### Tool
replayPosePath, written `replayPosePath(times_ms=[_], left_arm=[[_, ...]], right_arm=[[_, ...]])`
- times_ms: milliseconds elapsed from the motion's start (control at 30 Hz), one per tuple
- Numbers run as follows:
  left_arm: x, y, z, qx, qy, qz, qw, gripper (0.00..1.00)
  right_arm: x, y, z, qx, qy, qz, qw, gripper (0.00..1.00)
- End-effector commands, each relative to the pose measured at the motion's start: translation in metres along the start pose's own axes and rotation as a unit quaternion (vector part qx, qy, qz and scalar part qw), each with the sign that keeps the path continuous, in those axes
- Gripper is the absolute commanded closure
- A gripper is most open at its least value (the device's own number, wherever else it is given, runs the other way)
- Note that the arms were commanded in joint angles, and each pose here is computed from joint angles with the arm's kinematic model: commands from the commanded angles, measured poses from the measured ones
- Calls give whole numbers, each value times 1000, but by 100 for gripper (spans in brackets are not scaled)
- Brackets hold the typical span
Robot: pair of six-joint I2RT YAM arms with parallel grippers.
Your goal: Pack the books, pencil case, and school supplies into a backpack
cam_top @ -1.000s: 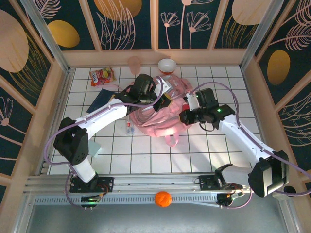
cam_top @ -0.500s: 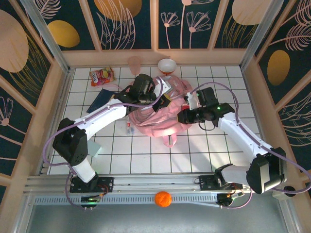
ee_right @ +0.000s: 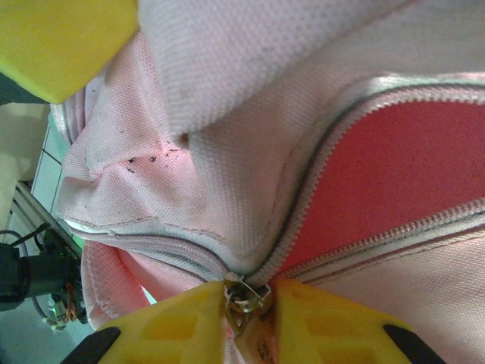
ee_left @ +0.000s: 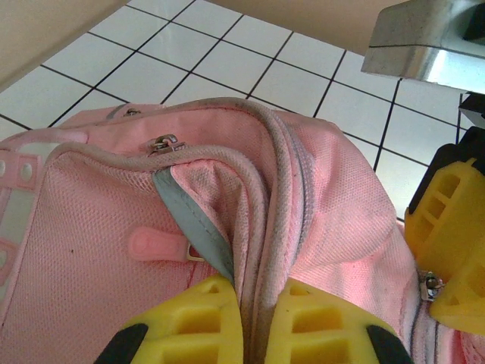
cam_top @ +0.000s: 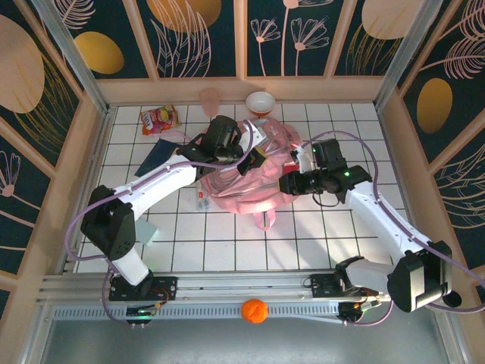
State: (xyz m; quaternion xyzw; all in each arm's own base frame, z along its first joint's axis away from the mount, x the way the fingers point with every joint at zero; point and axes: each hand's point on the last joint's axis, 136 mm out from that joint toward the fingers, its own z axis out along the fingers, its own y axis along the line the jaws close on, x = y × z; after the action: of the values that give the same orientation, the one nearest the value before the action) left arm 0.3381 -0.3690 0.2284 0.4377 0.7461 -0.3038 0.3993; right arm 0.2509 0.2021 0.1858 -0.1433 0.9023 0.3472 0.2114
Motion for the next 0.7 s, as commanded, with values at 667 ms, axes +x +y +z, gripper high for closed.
replayPosePath(times_ms=[667], left_arm=[[-53,30,-25,-101,-88,3,991,100]], right_arm=[[-2,13,-16,-8,-5,50,999,100]])
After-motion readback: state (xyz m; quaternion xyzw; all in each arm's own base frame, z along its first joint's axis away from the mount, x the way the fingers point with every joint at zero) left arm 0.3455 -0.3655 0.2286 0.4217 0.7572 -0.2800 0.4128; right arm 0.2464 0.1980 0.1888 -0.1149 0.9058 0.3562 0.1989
